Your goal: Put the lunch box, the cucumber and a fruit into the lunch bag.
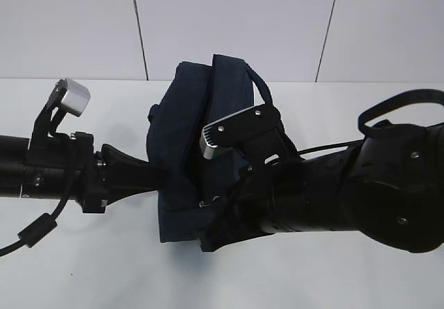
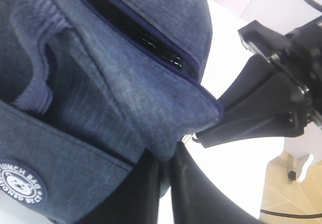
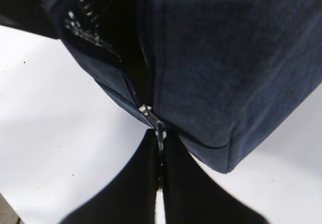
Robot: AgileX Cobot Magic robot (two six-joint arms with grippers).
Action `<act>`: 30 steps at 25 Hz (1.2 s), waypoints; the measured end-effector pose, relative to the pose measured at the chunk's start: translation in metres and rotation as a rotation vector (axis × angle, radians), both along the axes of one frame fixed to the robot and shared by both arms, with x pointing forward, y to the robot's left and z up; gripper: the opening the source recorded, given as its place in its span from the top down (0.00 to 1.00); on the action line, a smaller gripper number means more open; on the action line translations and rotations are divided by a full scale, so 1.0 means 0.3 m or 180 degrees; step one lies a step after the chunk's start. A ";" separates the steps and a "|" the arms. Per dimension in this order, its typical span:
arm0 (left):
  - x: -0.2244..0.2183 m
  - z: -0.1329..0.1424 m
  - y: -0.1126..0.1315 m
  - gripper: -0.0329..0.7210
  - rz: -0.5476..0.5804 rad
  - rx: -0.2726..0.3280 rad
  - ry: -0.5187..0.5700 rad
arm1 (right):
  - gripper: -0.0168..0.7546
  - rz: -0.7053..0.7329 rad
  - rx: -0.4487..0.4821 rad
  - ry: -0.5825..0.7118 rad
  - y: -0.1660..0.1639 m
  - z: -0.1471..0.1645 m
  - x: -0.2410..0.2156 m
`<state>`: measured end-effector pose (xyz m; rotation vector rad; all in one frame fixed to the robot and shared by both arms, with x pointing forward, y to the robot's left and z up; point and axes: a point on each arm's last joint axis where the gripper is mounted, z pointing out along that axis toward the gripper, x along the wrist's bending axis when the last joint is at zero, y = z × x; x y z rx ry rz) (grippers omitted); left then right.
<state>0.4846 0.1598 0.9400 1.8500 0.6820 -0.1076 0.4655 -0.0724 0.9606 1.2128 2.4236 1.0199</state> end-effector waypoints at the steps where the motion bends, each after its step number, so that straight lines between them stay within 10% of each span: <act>1: 0.000 0.000 0.000 0.94 0.0000 0.0000 0.0000 | 0.95 0.0005 -0.0001 -0.0007 0.000 0.001 0.000; 30: 0.003 -0.002 0.002 0.94 0.0033 0.0027 0.0000 | 0.95 -0.0066 0.0512 -0.0280 0.014 0.080 0.006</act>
